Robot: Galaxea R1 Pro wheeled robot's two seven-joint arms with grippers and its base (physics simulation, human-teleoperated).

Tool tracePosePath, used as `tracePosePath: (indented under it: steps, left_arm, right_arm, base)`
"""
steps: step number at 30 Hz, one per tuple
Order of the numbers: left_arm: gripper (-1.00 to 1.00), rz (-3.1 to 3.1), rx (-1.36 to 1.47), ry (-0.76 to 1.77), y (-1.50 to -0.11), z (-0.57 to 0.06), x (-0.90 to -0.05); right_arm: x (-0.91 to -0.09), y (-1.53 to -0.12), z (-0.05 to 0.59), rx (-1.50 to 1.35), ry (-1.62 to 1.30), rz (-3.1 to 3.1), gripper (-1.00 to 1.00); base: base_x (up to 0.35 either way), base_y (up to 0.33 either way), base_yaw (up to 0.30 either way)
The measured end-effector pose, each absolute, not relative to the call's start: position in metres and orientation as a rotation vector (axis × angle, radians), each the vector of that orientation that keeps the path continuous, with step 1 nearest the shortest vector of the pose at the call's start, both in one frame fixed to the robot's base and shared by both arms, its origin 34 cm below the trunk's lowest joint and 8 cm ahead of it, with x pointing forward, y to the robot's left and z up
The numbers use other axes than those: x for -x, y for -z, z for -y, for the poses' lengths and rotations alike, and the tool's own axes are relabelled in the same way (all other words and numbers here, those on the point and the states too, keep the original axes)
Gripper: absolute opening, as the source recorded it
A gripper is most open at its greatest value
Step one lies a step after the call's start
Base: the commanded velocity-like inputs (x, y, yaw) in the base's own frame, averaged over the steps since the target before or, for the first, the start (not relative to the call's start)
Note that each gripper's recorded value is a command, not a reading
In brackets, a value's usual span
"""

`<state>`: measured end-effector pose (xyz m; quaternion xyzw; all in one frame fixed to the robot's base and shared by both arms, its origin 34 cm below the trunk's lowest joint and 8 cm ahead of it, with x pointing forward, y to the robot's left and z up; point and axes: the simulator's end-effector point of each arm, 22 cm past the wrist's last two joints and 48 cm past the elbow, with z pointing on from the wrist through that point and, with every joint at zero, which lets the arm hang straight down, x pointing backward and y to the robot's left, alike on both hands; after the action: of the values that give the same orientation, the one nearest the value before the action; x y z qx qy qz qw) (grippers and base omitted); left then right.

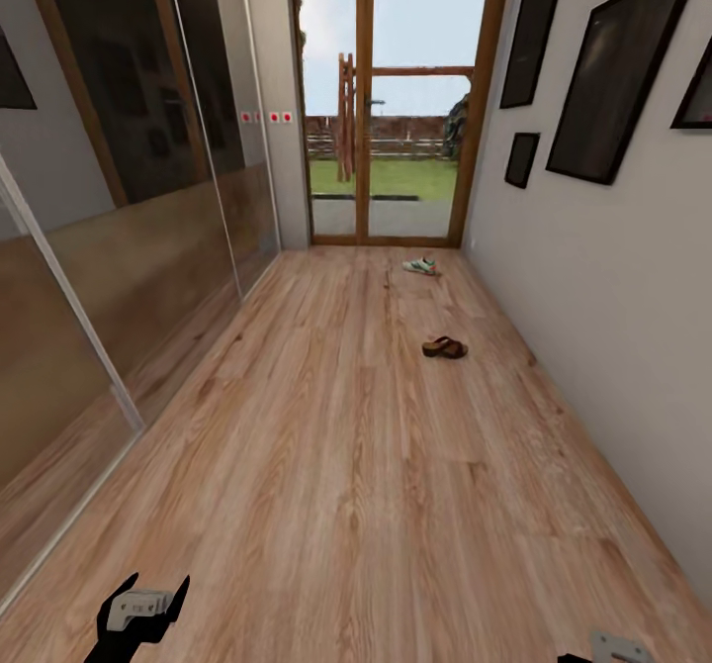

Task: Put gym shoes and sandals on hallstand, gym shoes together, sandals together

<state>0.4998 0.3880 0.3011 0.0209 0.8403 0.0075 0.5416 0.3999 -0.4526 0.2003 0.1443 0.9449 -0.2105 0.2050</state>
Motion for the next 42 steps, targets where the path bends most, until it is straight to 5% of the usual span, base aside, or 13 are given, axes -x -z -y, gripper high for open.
tracePosePath:
  steps: [42]
  left_arm:
    - [1.0, -1.996, -0.05, -0.018, -0.301, -0.3881, -0.4998]
  right_arm:
    - [-0.4, -0.2, 0.4515, -0.402, 0.585, -2.635, 1.0]
  base:
    - [0.327, -0.127, 0.063]
